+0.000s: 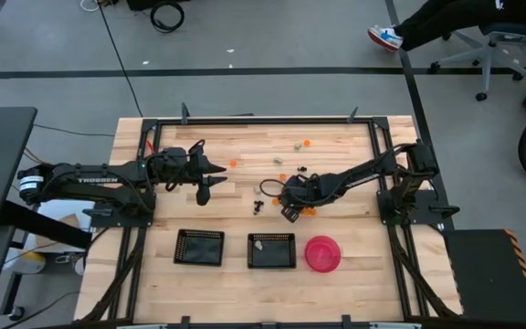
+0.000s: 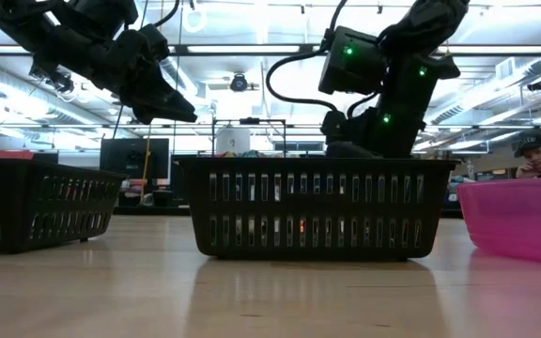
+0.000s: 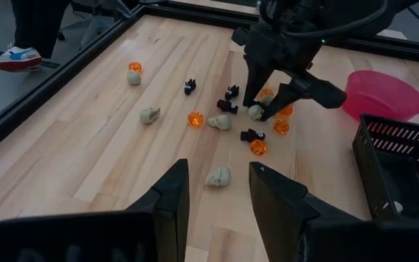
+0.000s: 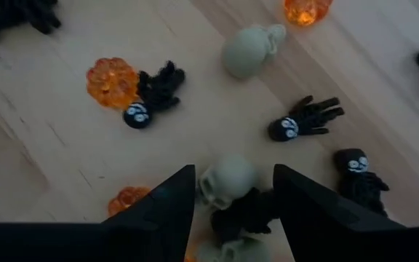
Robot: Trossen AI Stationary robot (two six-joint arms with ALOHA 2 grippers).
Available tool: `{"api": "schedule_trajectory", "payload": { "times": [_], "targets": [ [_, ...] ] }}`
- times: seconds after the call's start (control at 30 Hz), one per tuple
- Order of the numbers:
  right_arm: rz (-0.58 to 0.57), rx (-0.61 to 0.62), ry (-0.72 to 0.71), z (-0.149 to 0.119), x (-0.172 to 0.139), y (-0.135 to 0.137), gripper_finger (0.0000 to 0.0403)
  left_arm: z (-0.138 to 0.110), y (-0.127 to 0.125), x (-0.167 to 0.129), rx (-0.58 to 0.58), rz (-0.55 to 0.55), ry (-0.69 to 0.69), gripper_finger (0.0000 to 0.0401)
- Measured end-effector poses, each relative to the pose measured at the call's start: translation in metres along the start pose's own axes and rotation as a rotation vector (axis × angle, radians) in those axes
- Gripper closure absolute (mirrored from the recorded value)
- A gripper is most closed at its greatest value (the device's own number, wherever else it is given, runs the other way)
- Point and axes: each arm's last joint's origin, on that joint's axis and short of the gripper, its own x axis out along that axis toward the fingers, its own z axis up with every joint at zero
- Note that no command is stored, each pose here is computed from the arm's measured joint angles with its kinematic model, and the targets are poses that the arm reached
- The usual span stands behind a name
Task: Sort Halloween decoration
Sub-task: Put the white skull toy into the right black bin
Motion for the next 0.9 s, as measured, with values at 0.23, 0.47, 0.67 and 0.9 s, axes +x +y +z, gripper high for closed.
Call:
{"api": "schedule_trajectory", "payload": {
  "times": [0.23, 0.47, 0.67, 0.9],
  "targets": [
    [-0.006, -0.024, 0.012, -0.0011, 0.0003, -0.0006, 0.0226, 0.0, 0.0, 0.0, 0.0, 0.0, 0.0, 0.0285],
    [-0.007, -0.083, 0.013, -0.0013, 0.0005, -0.0007, 0.0272, 0.0, 0.0, 0.0, 0.0, 0.0, 0.0, 0.0285],
    [-0.006, -0.115, 0.015, -0.0015, 0.0006, -0.0006, 0.03, -0.0001, 0.0, 0.0, 0.0, 0.0, 0.001, 0.0285],
    [-0.002, -0.16, -0.001, -0.0006, 0.0007, 0.0005, 0.0309, -0.0001, 0.0, 0.0, 0.0, 0.0, 0.001, 0.0285]
  ]
}}
